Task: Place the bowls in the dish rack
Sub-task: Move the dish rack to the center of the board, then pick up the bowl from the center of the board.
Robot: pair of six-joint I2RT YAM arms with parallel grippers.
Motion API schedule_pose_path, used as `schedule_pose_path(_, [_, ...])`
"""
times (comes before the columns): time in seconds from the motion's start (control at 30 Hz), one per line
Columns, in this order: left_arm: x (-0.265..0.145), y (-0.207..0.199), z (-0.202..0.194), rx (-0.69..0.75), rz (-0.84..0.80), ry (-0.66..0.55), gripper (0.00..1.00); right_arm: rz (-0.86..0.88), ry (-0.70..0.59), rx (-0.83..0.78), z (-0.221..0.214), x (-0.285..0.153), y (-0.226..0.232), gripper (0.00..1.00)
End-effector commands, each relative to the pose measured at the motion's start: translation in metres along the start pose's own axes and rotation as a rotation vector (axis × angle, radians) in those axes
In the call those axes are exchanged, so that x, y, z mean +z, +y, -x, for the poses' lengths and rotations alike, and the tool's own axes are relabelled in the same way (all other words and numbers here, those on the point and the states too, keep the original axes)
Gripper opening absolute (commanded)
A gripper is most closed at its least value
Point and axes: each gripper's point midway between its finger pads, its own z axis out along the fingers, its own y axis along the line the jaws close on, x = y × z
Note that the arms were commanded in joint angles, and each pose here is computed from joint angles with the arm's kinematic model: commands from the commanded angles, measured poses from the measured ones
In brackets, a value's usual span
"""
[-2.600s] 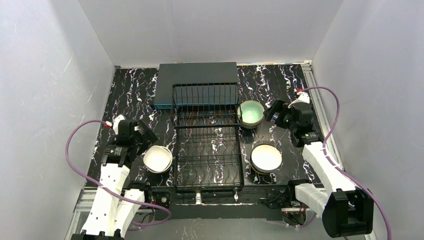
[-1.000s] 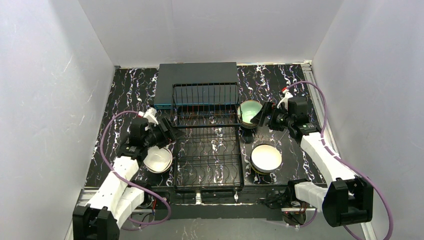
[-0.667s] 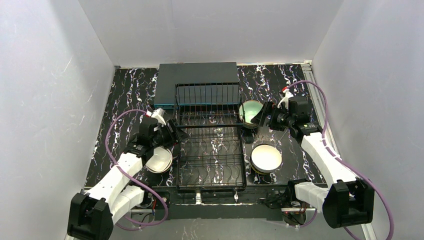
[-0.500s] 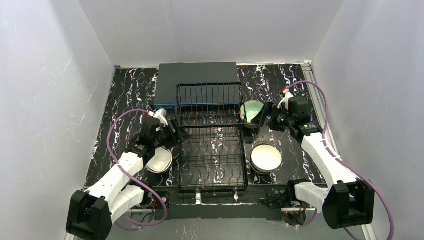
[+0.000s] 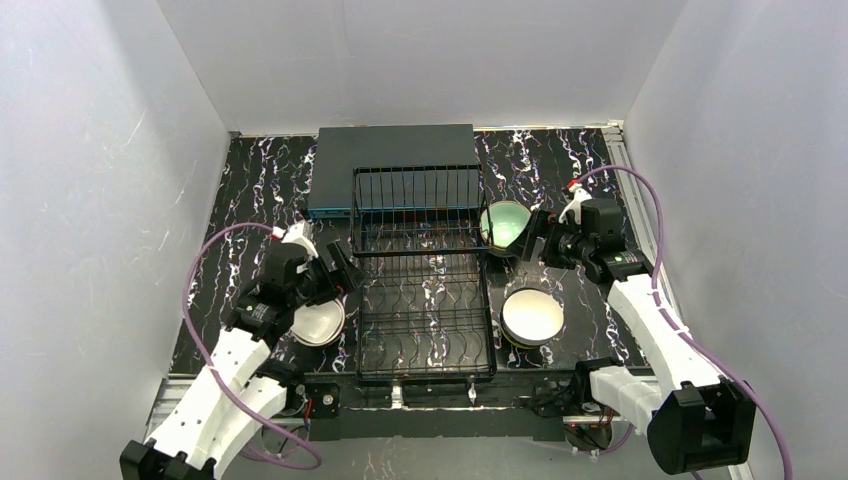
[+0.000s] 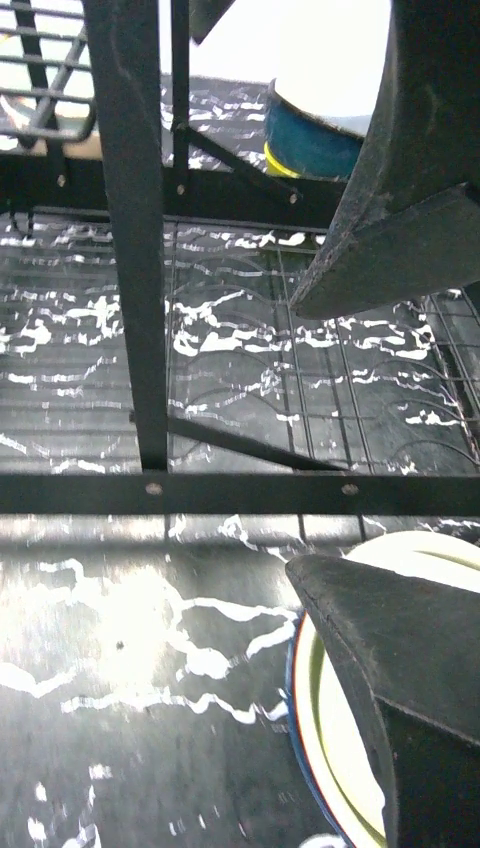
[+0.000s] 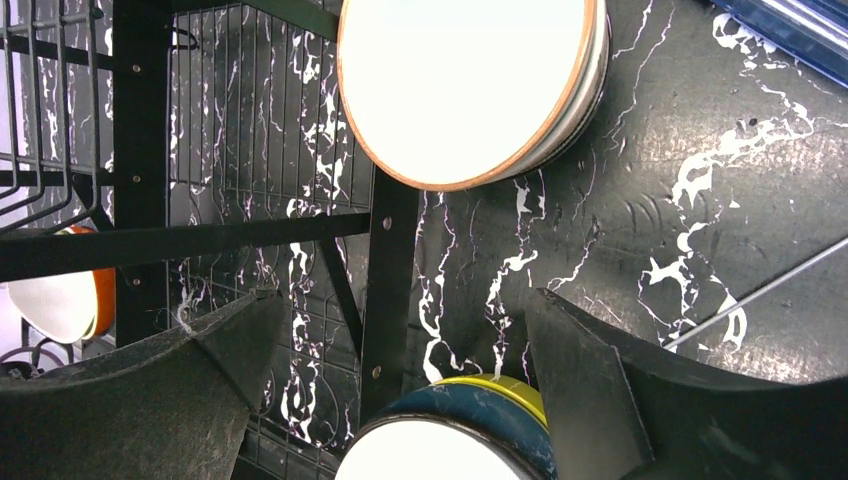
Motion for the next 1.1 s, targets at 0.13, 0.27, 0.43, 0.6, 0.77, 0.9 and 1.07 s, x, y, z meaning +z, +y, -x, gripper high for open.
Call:
schedule_pose_path(0.13, [-0.050,0.058,-0.008,-0.082,0.358,-0.014,0.85,0.009,-0.035,-0.039,0.011,-0.010,0.008,0.99])
schedule_pose_path(0.27, [-0.080,0.077,-0.003,-0.188,0.494,-0.095,0.85,0.009,-0.040,-0.039,0.014,-0.011,0.009,0.99])
schedule_pose_path(0.43, [-0.112,0.095,0.000,-0.276,0.616,-0.174,0.85,0.014,-0.042,-0.043,0.016,-0.012,0.011,0.99])
schedule_pose_path(0.6, [-0.134,0.116,-0.010,-0.362,0.759,-0.202,0.85,0.021,-0.044,-0.044,0.016,-0.013,0.013,0.99])
schedule_pose_path(0.77, [-0.142,0.129,-0.022,-0.421,0.865,-0.189,0.81,0.021,-0.043,-0.044,0.016,-0.012,0.012,0.99])
schedule_pose_path(0.9, [-0.128,0.128,-0.029,-0.429,0.860,-0.145,0.79,0.025,-0.044,-0.043,0.017,-0.012,0.013,0.99])
schedule_pose_path(1.07, [-0.103,0.122,-0.033,-0.422,0.807,-0.096,0.74,0.029,-0.044,-0.042,0.017,-0.012,0.014,0.99])
